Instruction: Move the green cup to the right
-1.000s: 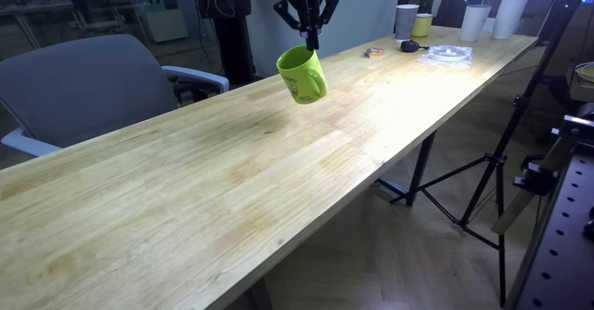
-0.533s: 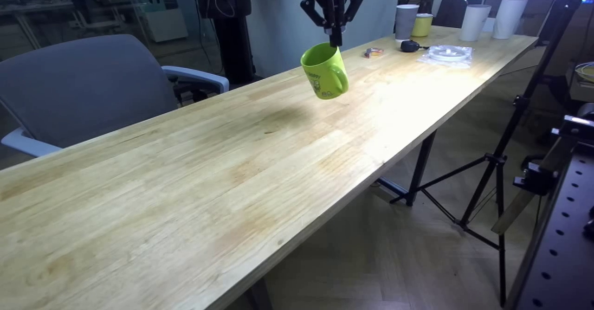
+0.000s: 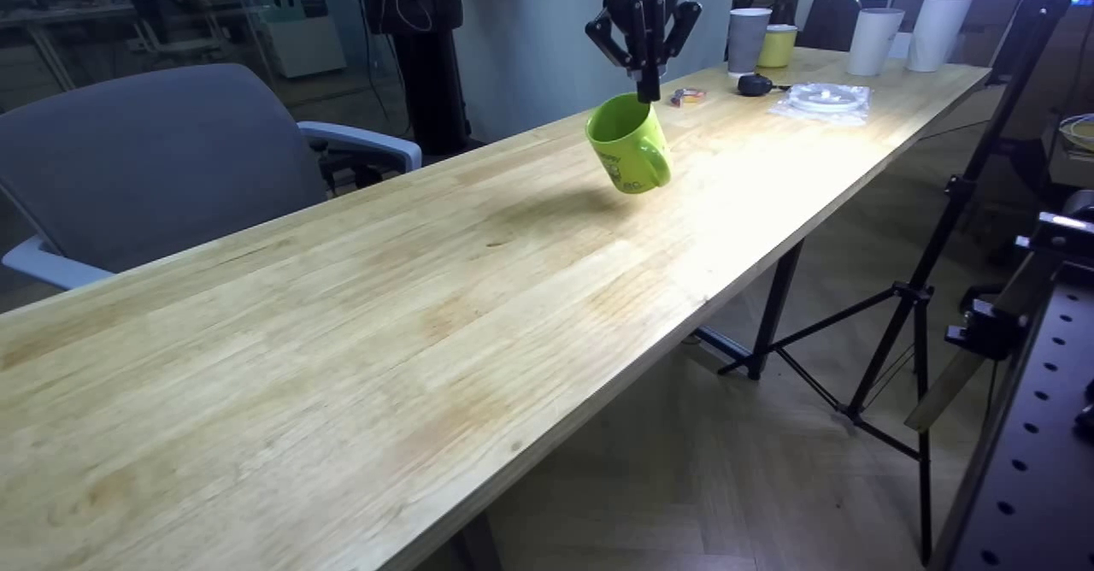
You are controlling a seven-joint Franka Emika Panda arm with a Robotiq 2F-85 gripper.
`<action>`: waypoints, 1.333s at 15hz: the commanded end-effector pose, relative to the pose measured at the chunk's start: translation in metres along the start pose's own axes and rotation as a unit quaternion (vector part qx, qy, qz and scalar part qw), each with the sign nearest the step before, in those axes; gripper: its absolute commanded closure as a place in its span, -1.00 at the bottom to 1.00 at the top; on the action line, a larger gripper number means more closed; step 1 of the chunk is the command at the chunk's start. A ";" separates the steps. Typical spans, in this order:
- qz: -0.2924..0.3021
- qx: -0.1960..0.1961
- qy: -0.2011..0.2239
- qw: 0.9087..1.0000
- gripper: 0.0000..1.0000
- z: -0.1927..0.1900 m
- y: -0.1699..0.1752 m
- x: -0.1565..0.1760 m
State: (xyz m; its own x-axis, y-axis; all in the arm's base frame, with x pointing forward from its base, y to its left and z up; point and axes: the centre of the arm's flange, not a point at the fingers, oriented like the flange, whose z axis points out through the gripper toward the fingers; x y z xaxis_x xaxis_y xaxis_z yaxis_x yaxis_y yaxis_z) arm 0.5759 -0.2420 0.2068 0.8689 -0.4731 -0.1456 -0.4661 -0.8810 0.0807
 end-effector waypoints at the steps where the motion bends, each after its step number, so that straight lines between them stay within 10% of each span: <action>1: 0.002 -0.002 -0.009 1.000 0.96 0.004 0.005 0.004; 11: 0.004 -0.005 -0.014 1.000 0.90 0.010 0.005 0.004; 12: 0.003 -0.004 -0.014 1.000 0.37 0.009 0.004 0.004; 20: -0.009 -0.005 -0.015 1.000 -0.45 0.002 -0.010 0.002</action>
State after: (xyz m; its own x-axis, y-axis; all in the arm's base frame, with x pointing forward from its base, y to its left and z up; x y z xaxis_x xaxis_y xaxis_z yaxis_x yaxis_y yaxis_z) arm 0.5740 -0.2406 0.1934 0.8683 -0.4669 -0.1675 -0.4585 -0.8843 0.0878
